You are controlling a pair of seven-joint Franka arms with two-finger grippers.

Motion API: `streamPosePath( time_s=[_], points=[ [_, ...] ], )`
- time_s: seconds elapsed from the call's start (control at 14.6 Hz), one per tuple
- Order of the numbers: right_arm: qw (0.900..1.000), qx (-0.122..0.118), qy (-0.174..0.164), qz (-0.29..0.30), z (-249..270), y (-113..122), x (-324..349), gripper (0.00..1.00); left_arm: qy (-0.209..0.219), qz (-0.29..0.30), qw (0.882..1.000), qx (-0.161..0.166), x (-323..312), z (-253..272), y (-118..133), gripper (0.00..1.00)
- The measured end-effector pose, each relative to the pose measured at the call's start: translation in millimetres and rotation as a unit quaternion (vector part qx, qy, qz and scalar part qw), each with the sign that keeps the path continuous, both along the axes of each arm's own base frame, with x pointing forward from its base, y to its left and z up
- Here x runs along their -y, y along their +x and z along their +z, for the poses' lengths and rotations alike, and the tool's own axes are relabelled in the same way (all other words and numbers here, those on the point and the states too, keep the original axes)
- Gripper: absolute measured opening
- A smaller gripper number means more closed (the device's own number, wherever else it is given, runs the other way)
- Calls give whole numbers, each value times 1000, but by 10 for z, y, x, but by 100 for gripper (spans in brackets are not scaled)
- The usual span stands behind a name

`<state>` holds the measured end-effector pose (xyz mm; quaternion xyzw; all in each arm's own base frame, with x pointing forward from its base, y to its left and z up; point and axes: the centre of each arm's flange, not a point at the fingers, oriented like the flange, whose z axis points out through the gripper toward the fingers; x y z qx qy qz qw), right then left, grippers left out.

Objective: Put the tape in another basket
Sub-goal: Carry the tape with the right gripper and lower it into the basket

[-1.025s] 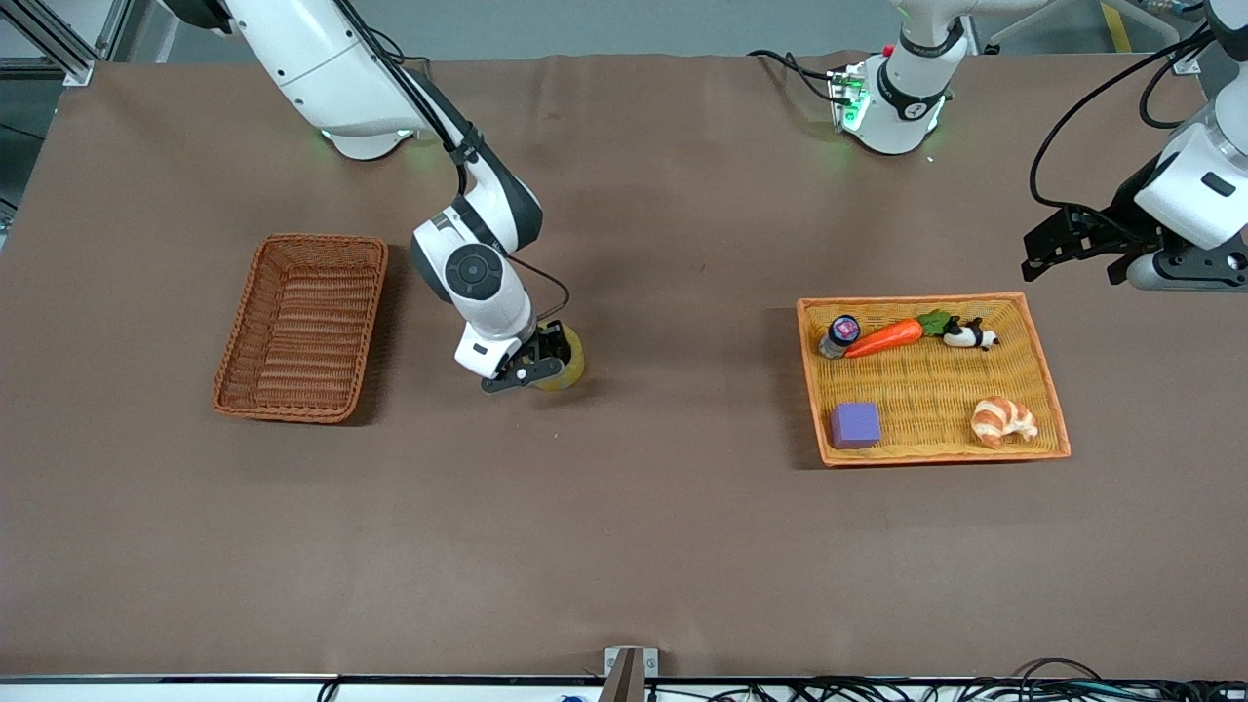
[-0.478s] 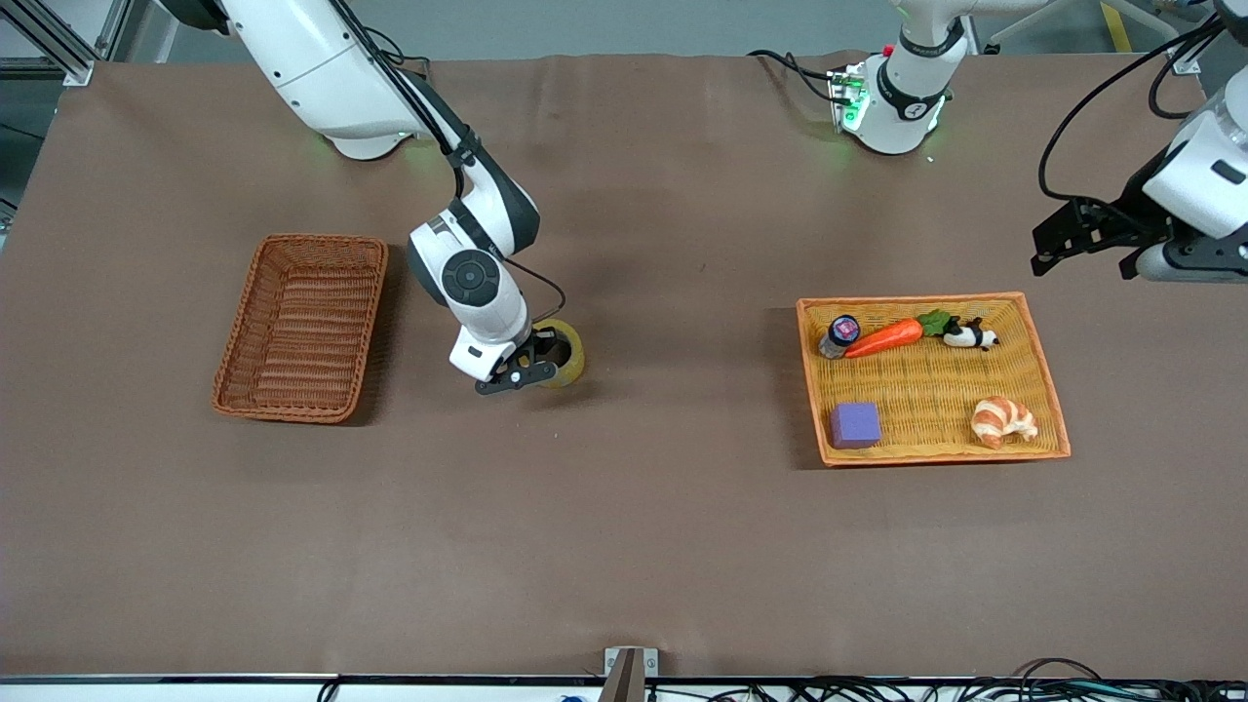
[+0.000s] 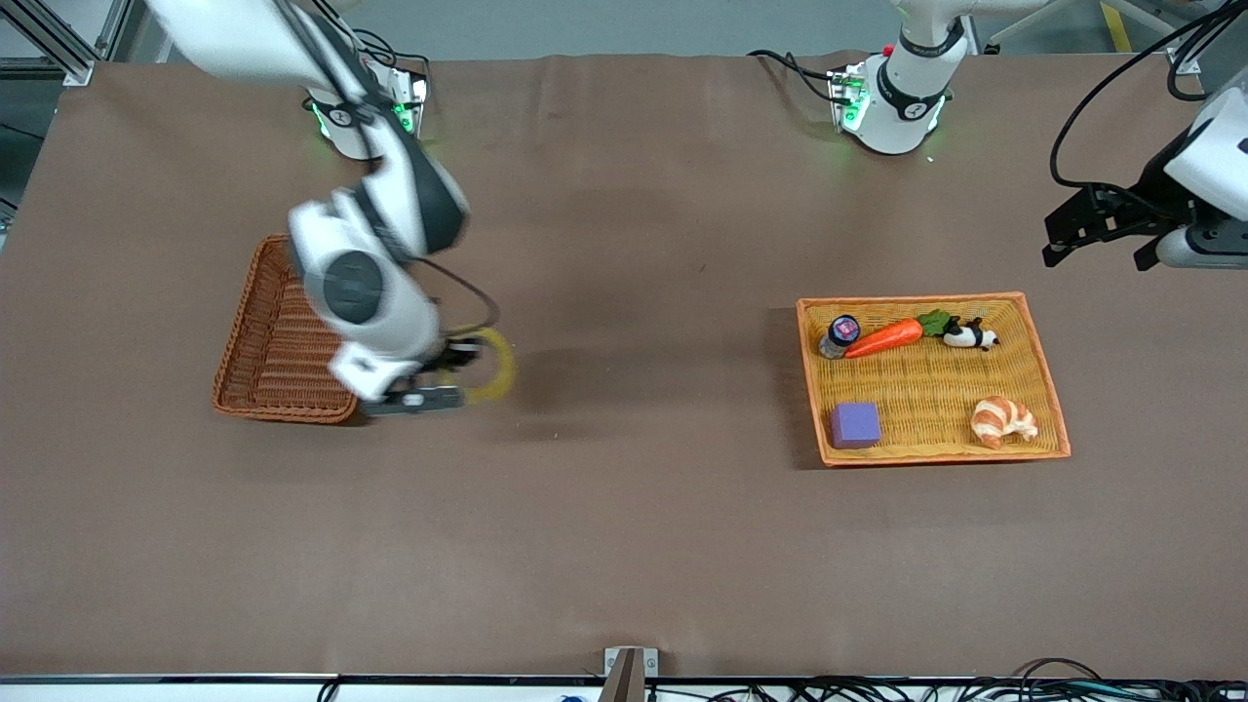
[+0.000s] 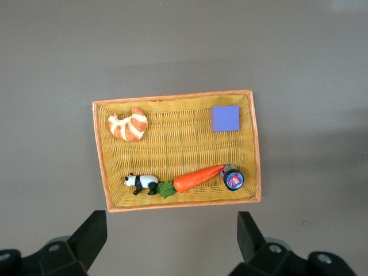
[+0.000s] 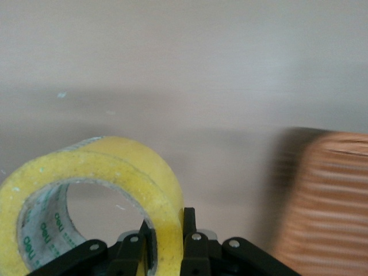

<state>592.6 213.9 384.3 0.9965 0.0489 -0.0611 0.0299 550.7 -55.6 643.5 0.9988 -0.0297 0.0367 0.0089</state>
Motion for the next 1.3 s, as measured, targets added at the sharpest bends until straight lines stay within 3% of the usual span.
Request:
streamPosePath(
  time_s=[0.14, 0.27, 0.55, 0.75, 0.96, 1.3],
  points=[
    [1000, -8, -3, 8, 388, -32, 702, 21, 0, 0, 1000, -5, -5, -2, 26, 100],
    [1000, -17, -5, 24, 429, -182, 1395, 21, 1, 1, 1000, -13, -9, -20, 17, 100],
    [999, -7, 10, 33, -144, -704, 2443, 21, 1, 1, 1000, -14, -15, -18, 16, 100],
    [999, 7, 16, 27, -728, -1107, 2662, 21, 1, 1, 1000, -14, -18, -18, 17, 100],
    [998, 43, 16, 31, -1122, -1372, 2625, 21, 1, 1, 1000, -14, -18, -22, 19, 100],
    [998, 56, 12, 33, -1532, -1522, 2623, 21, 1, 1, 1000, -16, -18, -46, 32, 100]
  ],
)
